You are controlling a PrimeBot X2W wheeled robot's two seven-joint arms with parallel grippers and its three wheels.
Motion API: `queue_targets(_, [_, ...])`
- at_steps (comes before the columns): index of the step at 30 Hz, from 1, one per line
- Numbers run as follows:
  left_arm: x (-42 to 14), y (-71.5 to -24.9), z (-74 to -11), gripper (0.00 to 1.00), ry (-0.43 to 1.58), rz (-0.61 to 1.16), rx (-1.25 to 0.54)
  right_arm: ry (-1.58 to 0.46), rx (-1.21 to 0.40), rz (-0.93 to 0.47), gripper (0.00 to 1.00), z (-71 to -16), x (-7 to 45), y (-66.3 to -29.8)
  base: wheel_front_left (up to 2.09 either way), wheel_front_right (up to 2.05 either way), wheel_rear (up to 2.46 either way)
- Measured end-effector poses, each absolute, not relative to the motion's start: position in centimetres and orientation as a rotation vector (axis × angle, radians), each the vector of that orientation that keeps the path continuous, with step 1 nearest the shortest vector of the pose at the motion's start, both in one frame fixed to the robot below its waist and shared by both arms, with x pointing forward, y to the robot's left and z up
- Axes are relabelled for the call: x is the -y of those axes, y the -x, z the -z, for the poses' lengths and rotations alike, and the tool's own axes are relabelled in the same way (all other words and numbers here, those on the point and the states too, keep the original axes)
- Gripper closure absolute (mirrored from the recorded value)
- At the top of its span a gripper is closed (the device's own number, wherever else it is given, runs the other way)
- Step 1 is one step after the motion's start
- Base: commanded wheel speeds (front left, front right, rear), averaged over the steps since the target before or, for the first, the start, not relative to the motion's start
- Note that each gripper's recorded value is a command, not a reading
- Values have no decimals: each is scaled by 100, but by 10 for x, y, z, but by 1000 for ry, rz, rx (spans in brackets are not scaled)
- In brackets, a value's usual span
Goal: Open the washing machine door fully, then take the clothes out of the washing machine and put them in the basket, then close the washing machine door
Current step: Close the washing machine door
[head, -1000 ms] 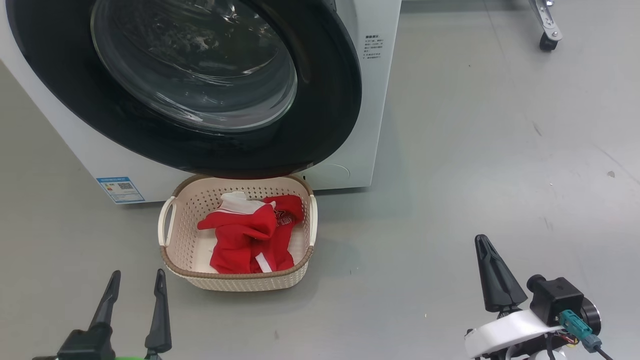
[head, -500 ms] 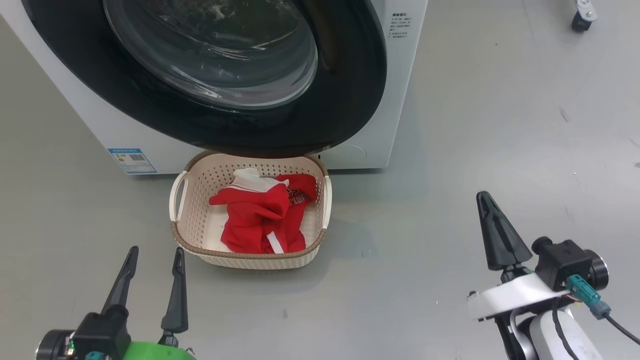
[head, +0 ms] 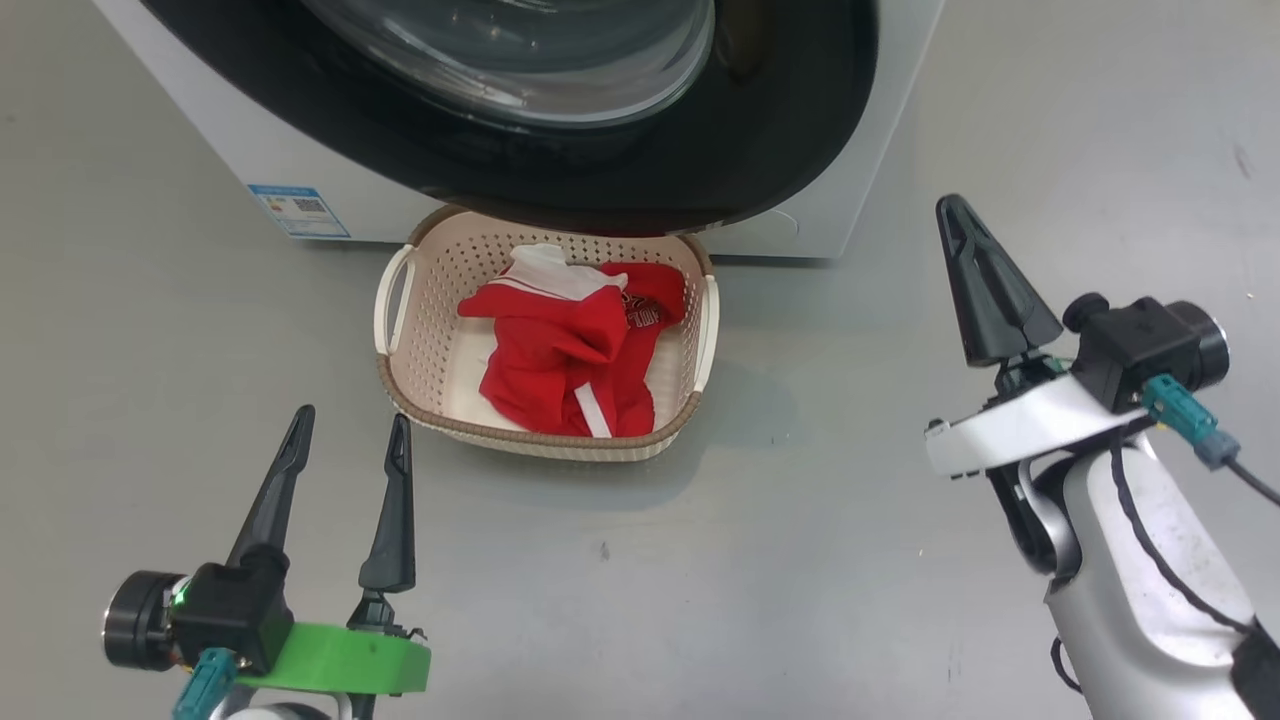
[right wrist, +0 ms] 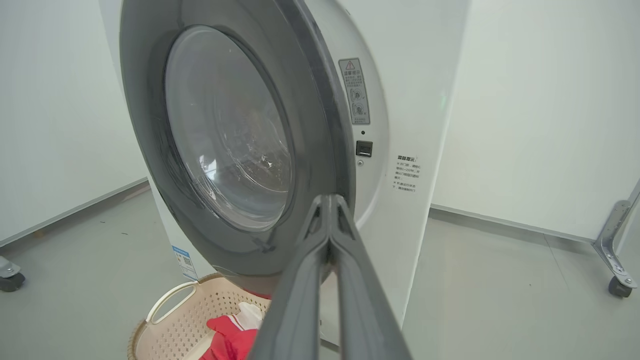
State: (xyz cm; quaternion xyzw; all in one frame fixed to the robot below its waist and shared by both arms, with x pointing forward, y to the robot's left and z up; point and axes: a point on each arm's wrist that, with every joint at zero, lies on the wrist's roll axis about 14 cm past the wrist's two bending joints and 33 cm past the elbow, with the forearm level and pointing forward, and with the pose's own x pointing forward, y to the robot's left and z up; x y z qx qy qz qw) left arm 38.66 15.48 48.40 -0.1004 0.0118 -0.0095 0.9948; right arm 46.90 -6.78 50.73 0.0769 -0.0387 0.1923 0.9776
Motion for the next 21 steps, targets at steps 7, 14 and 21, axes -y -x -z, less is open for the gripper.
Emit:
queue_targets(7, [-166, -393, -476, 0, 192, -20, -32, -140, 120, -473, 100, -517, 40, -506, 0, 0, 0])
queue_targets(14, [-176, -397, -464, 0, 185, -57, -60, -147, 145, -530, 100, -521, 17, -539, 0, 0, 0])
queue_targets(21, [-183, -402, -455, 0, 176, -81, -80, -156, 158, -559, 100, -520, 2, -561, 0, 0, 0])
